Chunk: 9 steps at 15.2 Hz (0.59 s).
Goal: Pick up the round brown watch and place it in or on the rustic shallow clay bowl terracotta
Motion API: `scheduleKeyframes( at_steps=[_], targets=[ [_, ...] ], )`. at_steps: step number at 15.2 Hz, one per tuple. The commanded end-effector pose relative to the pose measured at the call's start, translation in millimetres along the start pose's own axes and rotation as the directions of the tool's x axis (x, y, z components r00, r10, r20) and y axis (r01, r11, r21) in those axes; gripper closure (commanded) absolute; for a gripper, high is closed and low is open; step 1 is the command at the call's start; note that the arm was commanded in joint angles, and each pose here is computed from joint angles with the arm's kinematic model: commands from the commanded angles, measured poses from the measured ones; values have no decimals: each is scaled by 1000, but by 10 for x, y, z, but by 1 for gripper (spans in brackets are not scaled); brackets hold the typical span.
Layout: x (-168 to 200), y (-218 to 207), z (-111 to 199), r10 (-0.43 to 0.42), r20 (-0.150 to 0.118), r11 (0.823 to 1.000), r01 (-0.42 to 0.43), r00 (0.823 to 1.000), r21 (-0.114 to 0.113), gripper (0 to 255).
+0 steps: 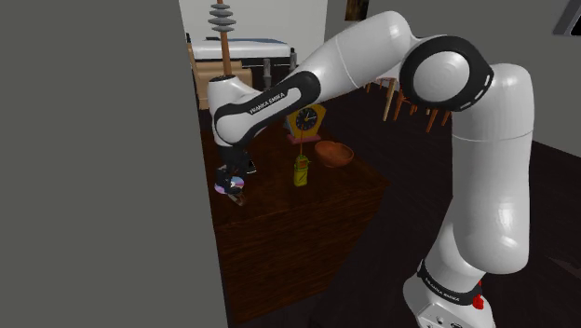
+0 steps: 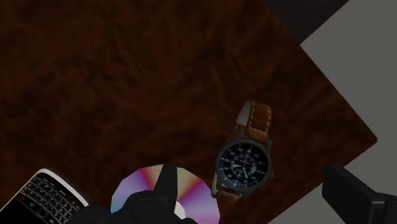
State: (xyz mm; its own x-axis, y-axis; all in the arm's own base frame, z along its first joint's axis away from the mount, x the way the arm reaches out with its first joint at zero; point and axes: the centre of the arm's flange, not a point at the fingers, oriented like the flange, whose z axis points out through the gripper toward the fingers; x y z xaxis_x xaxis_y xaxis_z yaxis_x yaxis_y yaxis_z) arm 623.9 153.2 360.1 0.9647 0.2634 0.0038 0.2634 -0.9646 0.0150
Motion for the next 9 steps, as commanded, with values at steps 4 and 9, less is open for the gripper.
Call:
scheduleKeyframes(
  at_steps=[4,9],
  targets=[
    [80,-16,295,-2,3,1000,2,1000,3,0],
    [80,-16,484,-2,3,1000,2,1000,3,0]
  ],
)
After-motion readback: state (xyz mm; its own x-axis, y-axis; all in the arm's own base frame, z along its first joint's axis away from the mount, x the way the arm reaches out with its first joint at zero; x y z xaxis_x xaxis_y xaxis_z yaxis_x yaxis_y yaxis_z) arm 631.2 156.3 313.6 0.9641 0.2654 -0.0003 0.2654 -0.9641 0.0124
